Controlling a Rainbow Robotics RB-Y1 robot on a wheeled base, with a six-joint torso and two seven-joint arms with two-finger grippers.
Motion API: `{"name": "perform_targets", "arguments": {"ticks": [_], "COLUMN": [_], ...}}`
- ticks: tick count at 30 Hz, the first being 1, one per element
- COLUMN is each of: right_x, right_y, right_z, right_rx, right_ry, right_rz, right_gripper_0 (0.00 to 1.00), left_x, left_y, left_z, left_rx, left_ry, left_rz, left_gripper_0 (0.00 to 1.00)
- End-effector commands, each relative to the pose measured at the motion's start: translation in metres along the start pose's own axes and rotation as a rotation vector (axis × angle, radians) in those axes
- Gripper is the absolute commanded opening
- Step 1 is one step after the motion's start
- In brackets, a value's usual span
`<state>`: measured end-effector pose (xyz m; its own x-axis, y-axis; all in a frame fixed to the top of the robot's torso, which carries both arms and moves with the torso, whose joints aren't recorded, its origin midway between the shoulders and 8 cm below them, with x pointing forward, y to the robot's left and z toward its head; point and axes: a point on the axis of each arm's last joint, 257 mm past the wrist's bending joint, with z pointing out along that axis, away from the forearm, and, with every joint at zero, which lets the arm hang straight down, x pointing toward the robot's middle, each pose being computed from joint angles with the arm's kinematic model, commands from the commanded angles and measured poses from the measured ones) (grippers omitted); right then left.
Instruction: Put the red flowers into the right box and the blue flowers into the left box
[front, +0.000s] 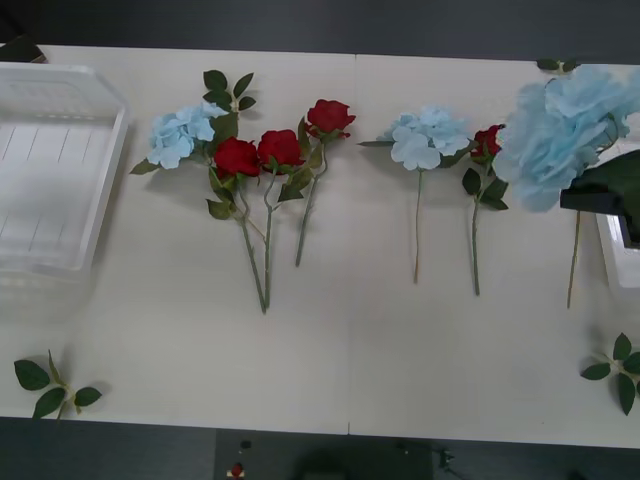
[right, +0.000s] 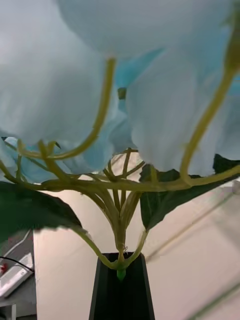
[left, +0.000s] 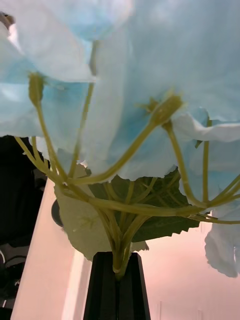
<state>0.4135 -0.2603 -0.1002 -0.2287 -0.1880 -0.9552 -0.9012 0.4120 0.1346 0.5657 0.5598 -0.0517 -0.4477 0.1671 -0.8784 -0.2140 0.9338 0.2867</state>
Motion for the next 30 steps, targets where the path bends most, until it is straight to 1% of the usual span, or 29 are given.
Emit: {"name": "perform_targets", "arguments": {"ticks": [1,4,5,7,8,12,15,16,18,22,26,30], "right_x": [-0.005,-0.007,-0.01,-0.016,-0.019,-0.027,-0.028,-0.028,-0.027,-0.026,-0.027,-0.029], "right_y": [0.045,0.074,0.088,0.102,0.108,0.127,0.135,0.136,0.138,0.137,0.133,0.127], "right_z": [0.001,0.013,0.02,0.028,0.032,0.053,0.071,0.08,0.091,0.121,0.147,0.169], "right_rx": [-0.026,-0.05,-0.057,-0.063,-0.064,-0.076,-0.098,-0.108,-0.12,-0.144,-0.16,-0.16], "right_ry": [0.032,0.024,0.022,0.017,0.013,0.005,-0.016,-0.026,-0.037,-0.055,-0.057,-0.055], "right_rz": [-0.124,-0.157,-0.185,-0.224,-0.243,-0.305,-0.289,-0.279,-0.265,-0.23,-0.215,-0.212], "right_gripper_0": [0.0,0.0,0.0,0.0,0.0,0.0,0.0,0.0,0.0,0.0,0.0,0.0], "left_x": [-0.027,-0.027,-0.026,-0.027,-0.027,-0.026,-0.025,-0.023,-0.021,-0.013,0.003,0.03], "left_y": [0.013,0.011,0.006,-0.003,-0.01,-0.042,-0.073,-0.093,-0.112,-0.181,-0.236,-0.281], "left_z": [-0.003,-0.004,-0.004,-0.006,-0.006,-0.014,-0.024,-0.033,-0.046,-0.086,-0.121,-0.155], "left_rx": [-0.006,0.002,0.017,0.047,0.064,0.149,0.23,0.281,0.338,0.52,0.673,0.809], "left_ry": [-0.043,-0.044,-0.04,-0.04,-0.038,-0.037,-0.034,-0.032,-0.036,-0.047,-0.065,-0.08], "left_rz": [0.061,0.054,0.043,0.026,0.018,-0.01,-0.018,-0.024,-0.035,-0.068,0.003,0.152], "left_gripper_0": [0.34,0.71,0.86,0.96,0.99,1.0,1.0,1.0,1.0,1.0,1.0,1.0]}}
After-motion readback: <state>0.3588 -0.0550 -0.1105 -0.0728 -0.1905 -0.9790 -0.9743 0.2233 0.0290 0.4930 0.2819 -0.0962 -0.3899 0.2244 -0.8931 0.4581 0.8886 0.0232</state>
